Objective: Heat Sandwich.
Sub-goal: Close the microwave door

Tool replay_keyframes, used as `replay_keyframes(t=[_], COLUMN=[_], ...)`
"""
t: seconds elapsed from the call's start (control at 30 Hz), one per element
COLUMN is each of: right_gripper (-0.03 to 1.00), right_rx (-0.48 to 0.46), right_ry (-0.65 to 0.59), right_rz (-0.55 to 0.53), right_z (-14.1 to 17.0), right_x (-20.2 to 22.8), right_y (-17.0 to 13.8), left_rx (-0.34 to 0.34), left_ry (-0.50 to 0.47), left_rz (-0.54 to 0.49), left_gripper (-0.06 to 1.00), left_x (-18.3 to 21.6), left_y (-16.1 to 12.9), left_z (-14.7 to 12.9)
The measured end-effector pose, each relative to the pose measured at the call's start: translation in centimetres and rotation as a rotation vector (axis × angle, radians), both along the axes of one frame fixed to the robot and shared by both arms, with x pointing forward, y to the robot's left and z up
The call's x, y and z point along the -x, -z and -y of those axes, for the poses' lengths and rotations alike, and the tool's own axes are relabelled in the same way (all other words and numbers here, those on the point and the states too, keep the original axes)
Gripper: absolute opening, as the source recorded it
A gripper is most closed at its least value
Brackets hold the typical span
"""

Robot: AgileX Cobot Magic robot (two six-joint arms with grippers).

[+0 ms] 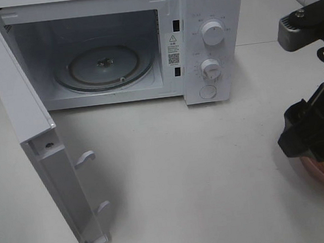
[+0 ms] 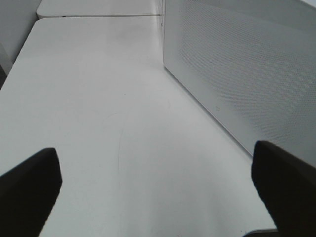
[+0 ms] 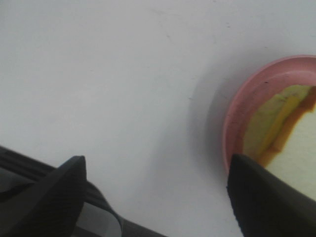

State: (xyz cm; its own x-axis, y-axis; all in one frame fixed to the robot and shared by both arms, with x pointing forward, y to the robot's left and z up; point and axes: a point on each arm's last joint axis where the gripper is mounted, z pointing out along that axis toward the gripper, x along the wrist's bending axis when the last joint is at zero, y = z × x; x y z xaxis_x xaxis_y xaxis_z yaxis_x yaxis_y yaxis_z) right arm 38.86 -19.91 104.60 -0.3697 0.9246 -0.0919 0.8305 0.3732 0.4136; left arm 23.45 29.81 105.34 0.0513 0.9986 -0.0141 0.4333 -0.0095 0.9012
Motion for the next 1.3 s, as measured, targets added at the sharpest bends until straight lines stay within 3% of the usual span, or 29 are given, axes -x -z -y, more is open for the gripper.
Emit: replay_keyframes(t=[0.27, 0.47, 0.7, 0.8, 0.93, 1.0, 1.3], right_gripper=[0.76, 0.76, 0.76, 0.76, 0.76, 0.76, 0.76], right_rx=[-0.108, -0.121, -0.19, -0.204, -0.217, -0.221, -0.26], right_ry=[-0.178, -0.218, -0.228, -0.206, -0.026, 0.006, 0.23], right_rz=[-0.043, -0.026, 0.088, 0.117, 0.187, 0.205, 0.424], right_z=[0.2, 1.5, 4.3, 5.2, 7.7, 8.0, 9.9], right_x=[2.7, 4.5, 7.9, 8.6, 10.2, 10.5, 14.0], right_y=[-1.6, -2.7, -4.2, -4.0, -2.2, -1.9, -0.4], left_rx=[0.0, 0.0, 0.0, 0.0, 0.0, 0.0, 0.0], left_ry=[0.0, 0.0, 0.0, 0.0, 0.0, 0.0, 0.0], left_rz=[0.0, 0.0, 0.0, 0.0, 0.0, 0.0, 0.0], left_gripper=[0.99, 0.99, 0.99, 0.99, 0.99, 0.99, 0.99], left_x=[0.0, 0.0, 0.0, 0.0, 0.0, 0.0, 0.0], left_y=[0.0, 0.0, 0.0, 0.0, 0.0, 0.0, 0.0], left_z=[0.0, 0.0, 0.0, 0.0, 0.0, 0.0, 0.0])
